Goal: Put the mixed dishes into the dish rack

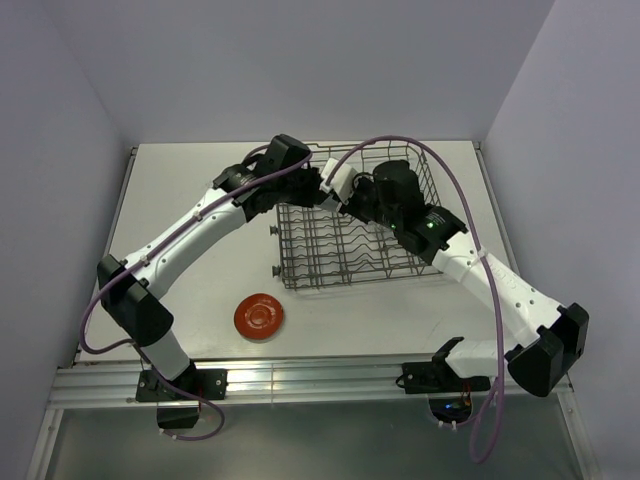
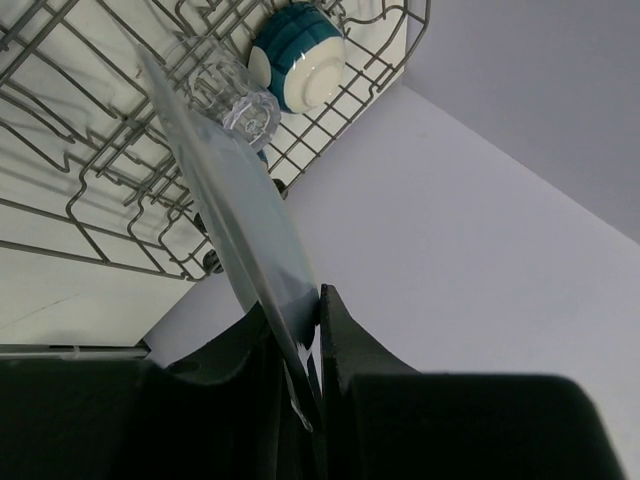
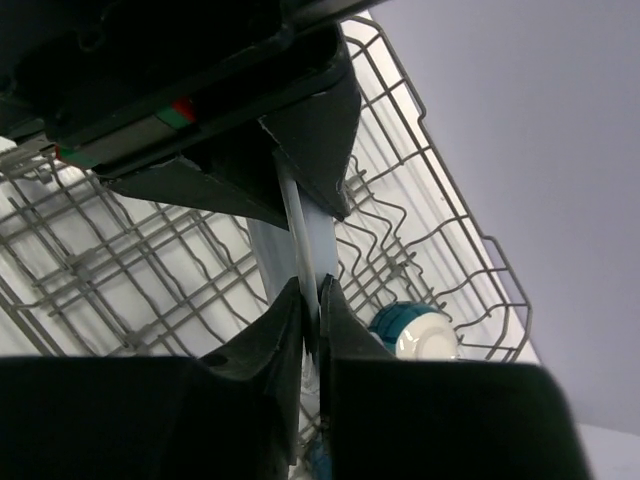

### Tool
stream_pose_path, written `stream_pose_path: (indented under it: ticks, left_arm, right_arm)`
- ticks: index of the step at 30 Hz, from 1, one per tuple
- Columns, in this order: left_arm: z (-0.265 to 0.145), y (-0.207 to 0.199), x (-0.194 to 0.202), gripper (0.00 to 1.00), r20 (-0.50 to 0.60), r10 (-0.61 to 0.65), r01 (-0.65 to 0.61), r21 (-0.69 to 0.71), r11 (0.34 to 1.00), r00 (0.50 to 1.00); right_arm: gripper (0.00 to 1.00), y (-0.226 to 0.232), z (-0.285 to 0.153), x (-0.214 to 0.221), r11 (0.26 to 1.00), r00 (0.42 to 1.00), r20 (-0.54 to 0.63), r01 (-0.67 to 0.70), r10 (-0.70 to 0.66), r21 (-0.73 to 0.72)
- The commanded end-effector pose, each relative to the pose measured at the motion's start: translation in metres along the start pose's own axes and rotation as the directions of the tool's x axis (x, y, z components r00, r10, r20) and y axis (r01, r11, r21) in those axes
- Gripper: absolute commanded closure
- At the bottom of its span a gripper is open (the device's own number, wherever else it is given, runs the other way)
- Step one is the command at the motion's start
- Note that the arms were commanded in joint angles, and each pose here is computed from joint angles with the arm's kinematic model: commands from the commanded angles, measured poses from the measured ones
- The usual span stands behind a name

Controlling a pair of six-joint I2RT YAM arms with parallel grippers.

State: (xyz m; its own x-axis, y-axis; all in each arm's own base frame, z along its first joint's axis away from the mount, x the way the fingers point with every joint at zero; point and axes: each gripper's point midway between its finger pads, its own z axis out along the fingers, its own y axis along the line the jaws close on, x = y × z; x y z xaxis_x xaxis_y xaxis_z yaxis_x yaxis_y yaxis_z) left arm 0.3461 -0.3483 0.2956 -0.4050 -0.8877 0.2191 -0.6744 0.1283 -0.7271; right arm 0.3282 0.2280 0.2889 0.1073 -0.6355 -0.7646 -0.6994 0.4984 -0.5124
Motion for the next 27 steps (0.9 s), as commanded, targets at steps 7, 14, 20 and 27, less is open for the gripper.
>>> stream_pose_path:
  ticks: [7, 14, 20, 27]
  left_arm:
    - [-0.036, -0.047, 0.006, 0.99, -0.205, -0.584, 0.609, 0.087, 0.788, 0.785]
    - [-0.044, -0.023, -0.013, 0.17, -0.175, -0.532, 0.553, 0.1, 0.827, 0.828]
    - [-0.057, -0.004, -0.039, 0.01, -0.115, -0.494, 0.505, 0.112, 0.856, 0.862]
    - [-0.096, 0.01, -0.108, 0.01, 0.085, -0.388, 0.368, 0.185, 0.911, 0.918]
  right_arm:
    - [1.0, -0.035, 0.007, -0.031, 0.993, 0.997, 0.077, -0.015, 0.006, 0.118]
    - [1.0, -0.03, 0.007, -0.03, 0.994, 0.996, 0.09, -0.018, 0.008, 0.104]
    - [1.0, -0.028, 0.001, -0.024, 0.994, 0.997, 0.072, 0.019, -0.026, 0.107]
    - [1.0, -0.019, -0.019, 0.006, 0.973, 0.973, -0.05, 0.227, -0.225, 0.049]
